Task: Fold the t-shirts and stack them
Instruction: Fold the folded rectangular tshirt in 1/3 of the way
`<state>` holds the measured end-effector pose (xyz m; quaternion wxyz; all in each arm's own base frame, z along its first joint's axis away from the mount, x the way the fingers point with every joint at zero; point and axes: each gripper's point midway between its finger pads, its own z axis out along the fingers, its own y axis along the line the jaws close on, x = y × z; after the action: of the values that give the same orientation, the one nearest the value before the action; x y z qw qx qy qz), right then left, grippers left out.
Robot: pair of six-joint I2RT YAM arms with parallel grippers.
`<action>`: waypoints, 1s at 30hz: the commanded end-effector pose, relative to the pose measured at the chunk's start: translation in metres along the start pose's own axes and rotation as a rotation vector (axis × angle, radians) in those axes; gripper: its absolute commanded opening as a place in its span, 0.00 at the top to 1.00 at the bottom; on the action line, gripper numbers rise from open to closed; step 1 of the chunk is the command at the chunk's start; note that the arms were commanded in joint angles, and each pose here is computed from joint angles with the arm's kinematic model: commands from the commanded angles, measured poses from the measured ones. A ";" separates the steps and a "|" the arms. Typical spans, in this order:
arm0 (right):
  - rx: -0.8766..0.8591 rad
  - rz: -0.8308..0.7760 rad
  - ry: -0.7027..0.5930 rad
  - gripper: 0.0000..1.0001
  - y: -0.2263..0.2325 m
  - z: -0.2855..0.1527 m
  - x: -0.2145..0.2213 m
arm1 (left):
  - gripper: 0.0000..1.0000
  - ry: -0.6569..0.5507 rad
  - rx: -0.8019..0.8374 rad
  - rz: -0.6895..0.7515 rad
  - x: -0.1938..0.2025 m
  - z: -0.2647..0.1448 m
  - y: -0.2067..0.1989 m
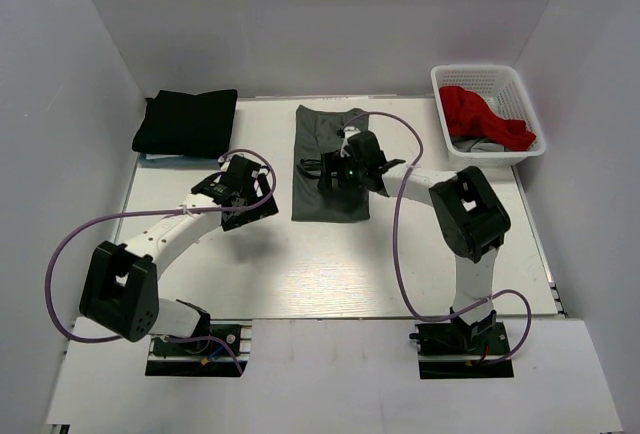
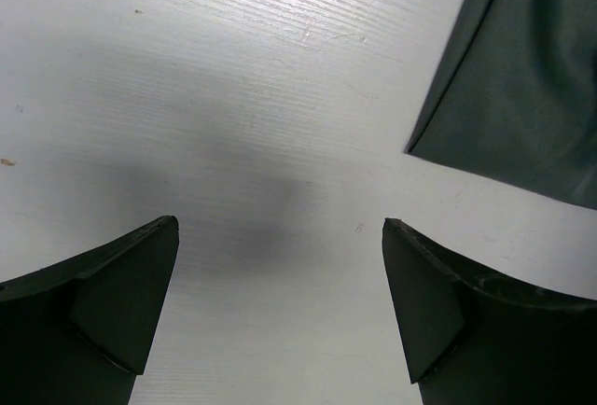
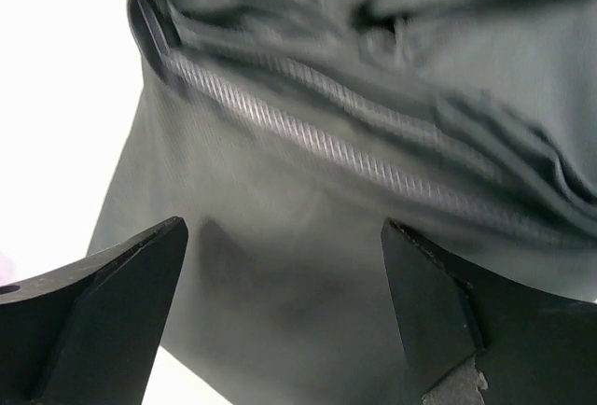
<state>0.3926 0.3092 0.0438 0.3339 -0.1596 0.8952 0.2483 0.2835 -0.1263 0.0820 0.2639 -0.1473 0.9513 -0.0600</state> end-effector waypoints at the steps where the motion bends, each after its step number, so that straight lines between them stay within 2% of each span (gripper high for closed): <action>1: -0.017 -0.010 -0.104 0.10 0.007 0.009 -0.039 | 0.00 0.000 -0.005 0.000 0.000 0.004 0.001; 11: 0.133 0.071 -0.144 0.10 -0.026 0.033 -0.064 | 0.00 0.009 -0.024 0.022 -0.003 0.012 -0.001; 16: 0.115 0.116 -0.140 0.10 -0.027 0.034 -0.078 | 0.00 0.003 -0.033 0.032 -0.007 0.011 -0.001; 18: 0.068 0.115 -0.123 0.10 -0.018 0.025 -0.075 | 0.00 0.005 -0.016 0.030 -0.009 0.009 -0.005; 20: 0.040 0.100 -0.174 0.10 -0.006 0.006 -0.089 | 0.00 -0.001 0.029 0.050 -0.008 0.008 -0.014; 21: 0.034 0.102 -0.188 0.10 -0.002 -0.016 -0.088 | 0.00 0.015 0.072 0.067 -0.004 0.006 -0.023; 23: 0.013 0.141 -0.215 0.10 0.003 -0.031 -0.090 | 0.00 0.015 0.161 0.099 -0.005 0.004 -0.038; 25: 0.019 0.146 -0.231 0.10 0.003 -0.060 -0.076 | 0.00 0.033 0.246 0.117 -0.001 0.002 -0.053; 26: 0.043 0.173 -0.182 0.10 -0.005 -0.061 -0.047 | 0.00 0.041 0.298 0.128 0.002 0.001 -0.061; 27: 0.027 0.172 -0.219 0.10 0.002 -0.082 -0.057 | 0.00 0.050 0.318 0.129 0.003 0.002 -0.065; 30: 0.052 0.220 -0.125 0.10 -0.006 -0.093 -0.012 | 0.00 0.091 0.386 0.141 0.013 0.007 -0.079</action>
<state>0.3763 0.2657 0.1212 0.3885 -0.0569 0.8800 0.2674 0.2947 -0.1767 0.0778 0.2475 -0.0641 0.9531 -0.1620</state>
